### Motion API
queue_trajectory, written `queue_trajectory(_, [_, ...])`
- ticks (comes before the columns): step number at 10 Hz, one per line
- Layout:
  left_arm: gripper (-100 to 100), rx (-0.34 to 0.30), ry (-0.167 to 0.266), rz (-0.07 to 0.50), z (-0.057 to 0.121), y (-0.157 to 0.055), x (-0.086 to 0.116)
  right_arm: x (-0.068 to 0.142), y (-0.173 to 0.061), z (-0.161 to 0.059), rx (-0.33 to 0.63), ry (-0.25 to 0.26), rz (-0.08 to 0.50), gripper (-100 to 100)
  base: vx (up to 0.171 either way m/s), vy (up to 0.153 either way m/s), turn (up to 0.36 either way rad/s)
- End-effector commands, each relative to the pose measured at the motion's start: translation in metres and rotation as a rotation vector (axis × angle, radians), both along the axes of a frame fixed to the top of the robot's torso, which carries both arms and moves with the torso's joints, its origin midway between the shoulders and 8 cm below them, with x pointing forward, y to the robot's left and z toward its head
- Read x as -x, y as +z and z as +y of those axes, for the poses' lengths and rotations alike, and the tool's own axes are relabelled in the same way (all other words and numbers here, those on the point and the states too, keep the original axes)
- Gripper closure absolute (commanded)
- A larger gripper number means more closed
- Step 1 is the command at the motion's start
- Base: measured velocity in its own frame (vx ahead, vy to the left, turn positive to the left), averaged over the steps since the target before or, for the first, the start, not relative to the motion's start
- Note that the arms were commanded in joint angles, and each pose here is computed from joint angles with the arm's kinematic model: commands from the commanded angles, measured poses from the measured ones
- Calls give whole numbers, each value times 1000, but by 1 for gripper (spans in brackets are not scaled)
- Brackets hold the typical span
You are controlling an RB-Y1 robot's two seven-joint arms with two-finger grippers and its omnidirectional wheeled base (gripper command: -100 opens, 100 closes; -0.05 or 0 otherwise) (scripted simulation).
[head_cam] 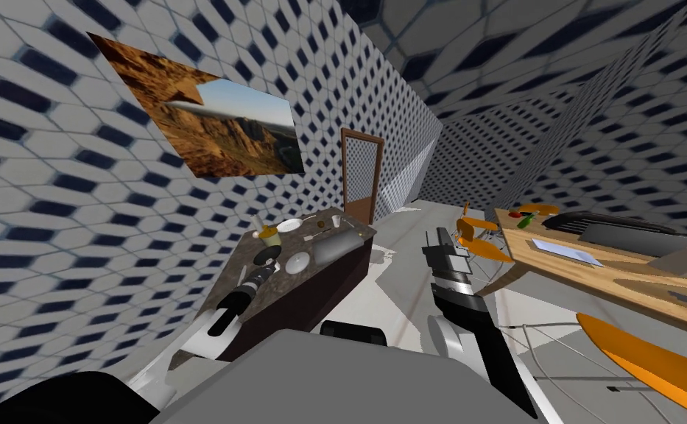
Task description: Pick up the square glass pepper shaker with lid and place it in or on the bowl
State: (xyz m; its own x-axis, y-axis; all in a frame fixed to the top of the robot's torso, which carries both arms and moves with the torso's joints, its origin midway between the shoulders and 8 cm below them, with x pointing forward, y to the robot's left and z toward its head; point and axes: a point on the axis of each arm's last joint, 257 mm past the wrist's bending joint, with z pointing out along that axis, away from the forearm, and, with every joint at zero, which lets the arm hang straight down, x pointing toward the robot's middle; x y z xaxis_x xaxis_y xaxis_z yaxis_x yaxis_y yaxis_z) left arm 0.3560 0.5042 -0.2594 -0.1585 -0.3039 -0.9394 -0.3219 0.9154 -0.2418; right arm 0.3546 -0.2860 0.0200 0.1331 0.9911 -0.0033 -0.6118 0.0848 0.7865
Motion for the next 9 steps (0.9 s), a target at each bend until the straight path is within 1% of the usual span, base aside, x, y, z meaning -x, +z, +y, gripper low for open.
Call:
queue_trajectory(1, [100,-29,21,0,12,13,-1,0,0,0,0,0,0,0,-42,26,-275])
queue_trajectory(3, [100,-58,59,3,31,26,1,0,0,0,0,0,0,0,-37,33,-301])
queue_trajectory(5, [100,-70,107,12,54,37,5,0,0,0,0,0,0,0,-26,65,-317])
queue_trajectory(8, [100,-52,183,23,87,50,12,0,0,0,0,0,0,0,-14,98,-173])
queue_trajectory(9, [100,-44,195,23,92,52,13,0,0,0,0,0,0,0,-16,87,-97])
